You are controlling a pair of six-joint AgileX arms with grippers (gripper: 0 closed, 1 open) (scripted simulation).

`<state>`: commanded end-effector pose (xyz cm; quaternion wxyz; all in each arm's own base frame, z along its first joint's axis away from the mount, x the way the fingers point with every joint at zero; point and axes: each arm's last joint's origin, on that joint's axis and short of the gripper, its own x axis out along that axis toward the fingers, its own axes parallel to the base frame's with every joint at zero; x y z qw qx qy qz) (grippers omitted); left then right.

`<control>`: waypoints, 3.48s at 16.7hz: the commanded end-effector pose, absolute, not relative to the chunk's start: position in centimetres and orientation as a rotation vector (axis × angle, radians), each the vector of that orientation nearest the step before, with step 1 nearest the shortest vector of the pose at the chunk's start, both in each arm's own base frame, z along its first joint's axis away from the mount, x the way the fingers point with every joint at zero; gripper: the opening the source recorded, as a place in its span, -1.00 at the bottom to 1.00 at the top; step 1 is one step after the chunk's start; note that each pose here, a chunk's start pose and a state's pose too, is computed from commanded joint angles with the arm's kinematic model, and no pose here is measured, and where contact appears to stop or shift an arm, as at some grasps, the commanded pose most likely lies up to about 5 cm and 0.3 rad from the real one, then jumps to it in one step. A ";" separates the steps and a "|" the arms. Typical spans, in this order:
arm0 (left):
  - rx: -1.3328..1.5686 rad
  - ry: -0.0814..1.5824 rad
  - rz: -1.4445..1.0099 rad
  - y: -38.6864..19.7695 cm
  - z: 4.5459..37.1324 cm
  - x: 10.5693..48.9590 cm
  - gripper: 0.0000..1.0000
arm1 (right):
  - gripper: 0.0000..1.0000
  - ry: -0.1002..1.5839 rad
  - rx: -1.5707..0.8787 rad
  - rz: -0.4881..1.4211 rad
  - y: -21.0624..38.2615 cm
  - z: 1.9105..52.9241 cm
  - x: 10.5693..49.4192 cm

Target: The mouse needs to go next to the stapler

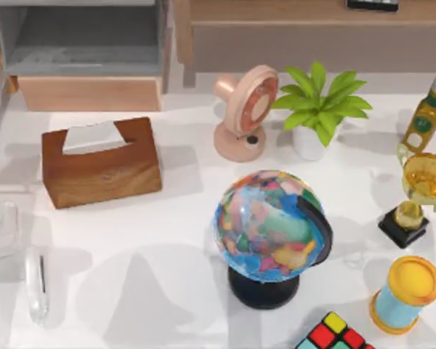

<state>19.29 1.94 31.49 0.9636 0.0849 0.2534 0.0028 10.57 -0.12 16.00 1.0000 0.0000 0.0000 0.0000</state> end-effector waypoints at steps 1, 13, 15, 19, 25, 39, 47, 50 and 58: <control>0.185 0.579 0.005 2.6 32.7 21.6 1.00 | 1.00 0.000 0.000 0.000 -0.1 16.0 10.6; 0.136 1.374 -0.080 16.6 21.2 45.7 1.00 | 1.00 0.000 0.000 0.000 -0.1 16.0 10.6; 0.124 1.432 -0.106 17.6 18.5 47.0 1.00 | 1.00 0.000 0.000 0.000 -0.1 16.0 10.6; 0.134 1.463 -0.143 17.6 16.1 48.4 1.00 | 1.00 0.000 0.000 0.000 -0.1 16.0 10.6; 0.133 1.464 -0.142 17.7 15.9 48.5 1.00 | 1.00 0.000 0.000 0.000 -0.1 16.0 10.6; 0.135 1.460 -0.144 17.8 14.5 48.4 1.00 | 1.00 0.000 0.000 0.000 -0.1 16.0 10.6; 0.136 1.462 -0.145 17.5 13.0 48.9 1.00 | 1.00 0.000 0.000 0.000 -0.1 16.0 10.6; 0.136 1.462 -0.145 17.5 13.0 48.9 0.55 | 1.00 0.000 0.000 0.000 -0.1 16.0 10.6; 0.136 1.462 -0.145 17.5 13.0 48.9 -0.66 | 1.00 0.000 0.000 0.000 -0.1 16.0 10.6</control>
